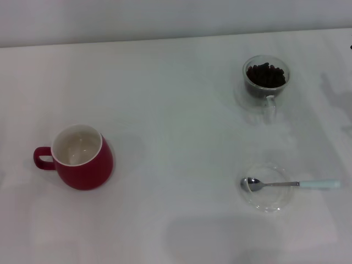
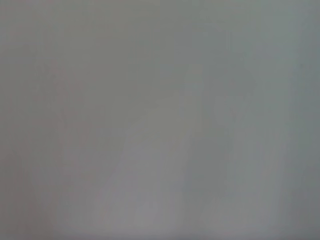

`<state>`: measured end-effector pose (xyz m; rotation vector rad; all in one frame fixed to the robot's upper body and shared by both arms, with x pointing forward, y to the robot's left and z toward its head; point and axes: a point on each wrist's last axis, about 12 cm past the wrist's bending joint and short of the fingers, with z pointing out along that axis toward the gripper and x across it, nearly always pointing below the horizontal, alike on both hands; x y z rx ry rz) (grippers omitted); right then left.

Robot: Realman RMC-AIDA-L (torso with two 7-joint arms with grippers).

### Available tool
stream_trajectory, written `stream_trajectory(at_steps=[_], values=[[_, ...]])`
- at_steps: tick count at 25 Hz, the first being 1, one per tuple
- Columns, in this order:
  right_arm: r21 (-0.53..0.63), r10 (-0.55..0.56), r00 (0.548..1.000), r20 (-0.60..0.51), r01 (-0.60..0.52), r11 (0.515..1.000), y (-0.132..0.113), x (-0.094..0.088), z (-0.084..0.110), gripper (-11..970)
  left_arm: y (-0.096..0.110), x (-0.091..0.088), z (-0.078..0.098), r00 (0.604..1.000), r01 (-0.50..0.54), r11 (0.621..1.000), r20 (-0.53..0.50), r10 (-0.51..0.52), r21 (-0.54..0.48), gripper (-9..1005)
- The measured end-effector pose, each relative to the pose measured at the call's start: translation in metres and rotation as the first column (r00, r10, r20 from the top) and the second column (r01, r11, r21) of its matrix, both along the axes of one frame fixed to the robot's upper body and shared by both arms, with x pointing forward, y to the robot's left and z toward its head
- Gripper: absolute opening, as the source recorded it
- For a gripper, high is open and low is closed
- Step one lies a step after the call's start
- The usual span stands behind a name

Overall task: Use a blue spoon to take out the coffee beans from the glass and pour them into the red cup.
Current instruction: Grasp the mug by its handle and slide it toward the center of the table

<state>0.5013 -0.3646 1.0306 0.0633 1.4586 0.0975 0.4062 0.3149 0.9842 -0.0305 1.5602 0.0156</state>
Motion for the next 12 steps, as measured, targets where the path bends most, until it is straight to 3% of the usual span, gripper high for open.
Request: stream_trajectory(at_steps=[12], values=[[-0.002, -0.011, 1.0, 0.001, 0.011, 1.0, -0.002, 0.005, 0.002, 857, -0.018, -0.011, -0.006, 0.981, 0.193, 0.98, -0.048, -0.19, 0.051, 891]])
